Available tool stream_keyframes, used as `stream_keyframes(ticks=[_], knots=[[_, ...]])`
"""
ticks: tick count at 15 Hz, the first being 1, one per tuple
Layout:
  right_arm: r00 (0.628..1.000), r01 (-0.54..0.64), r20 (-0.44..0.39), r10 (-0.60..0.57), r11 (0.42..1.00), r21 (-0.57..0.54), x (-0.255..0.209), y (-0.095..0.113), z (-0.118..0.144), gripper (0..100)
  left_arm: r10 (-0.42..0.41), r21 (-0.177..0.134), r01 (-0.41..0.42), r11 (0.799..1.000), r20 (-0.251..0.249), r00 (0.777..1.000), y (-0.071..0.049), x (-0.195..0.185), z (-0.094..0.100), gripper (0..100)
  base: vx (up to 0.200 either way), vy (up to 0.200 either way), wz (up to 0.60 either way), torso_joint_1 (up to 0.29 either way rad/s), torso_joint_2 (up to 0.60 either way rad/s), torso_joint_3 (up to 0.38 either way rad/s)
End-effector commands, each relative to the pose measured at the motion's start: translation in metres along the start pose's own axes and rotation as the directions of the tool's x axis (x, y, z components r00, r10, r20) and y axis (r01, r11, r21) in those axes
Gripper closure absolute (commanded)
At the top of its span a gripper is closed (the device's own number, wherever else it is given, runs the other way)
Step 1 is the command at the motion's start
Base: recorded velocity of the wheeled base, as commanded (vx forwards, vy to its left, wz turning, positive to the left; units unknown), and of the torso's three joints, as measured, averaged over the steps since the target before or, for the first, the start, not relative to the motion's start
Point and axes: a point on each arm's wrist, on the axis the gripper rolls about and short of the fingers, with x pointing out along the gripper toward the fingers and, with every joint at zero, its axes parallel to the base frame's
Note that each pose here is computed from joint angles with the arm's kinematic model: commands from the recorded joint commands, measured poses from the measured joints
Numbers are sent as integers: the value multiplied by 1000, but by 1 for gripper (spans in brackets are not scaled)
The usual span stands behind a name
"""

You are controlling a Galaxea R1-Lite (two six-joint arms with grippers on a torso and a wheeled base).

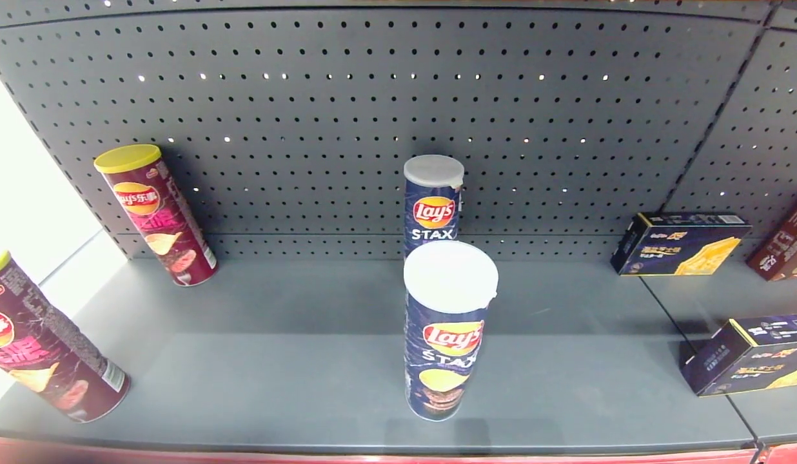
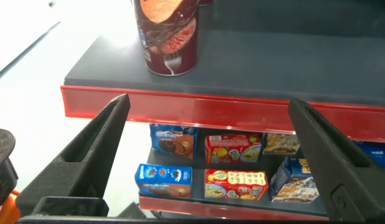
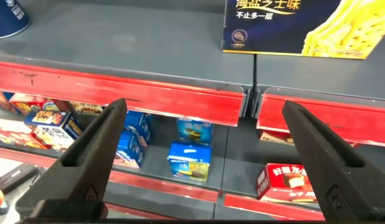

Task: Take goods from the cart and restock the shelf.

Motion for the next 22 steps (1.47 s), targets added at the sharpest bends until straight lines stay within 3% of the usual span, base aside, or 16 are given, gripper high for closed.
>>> stream_keyframes(ticks=[1,11,13,15,16,22], knots=[[1000,0,-4,0,1000,0,0,0,0,0,1,0,-1,1000,-1,1000,0,0,0,0,0,0,0,0,0,0],[1000,0,-4,0,1000,0,0,0,0,0,-1,0,1,1000,-1,1000,0,0,0,0,0,0,0,0,0,0],[998,60,-5,-60,998,6,0,1,0,0,-2,2,2,1000,-1,1000,0,0,0,0,0,0,0,0,0,0],[984,172,43,-172,985,15,-3,3,-1,0,1,0,-1,1000,-1,1000,0,0,0,0,0,0,0,0,0,0],[983,160,89,-160,987,14,-6,4,-2,0,1,0,-1,1000,-1,1000,0,0,0,0,0,0,0,0,0,0],[983,160,89,-160,987,14,-6,4,-2,0,1,-1,-1,1000,-1,1000,0,0,0,0,0,0,0,0,0,0]])
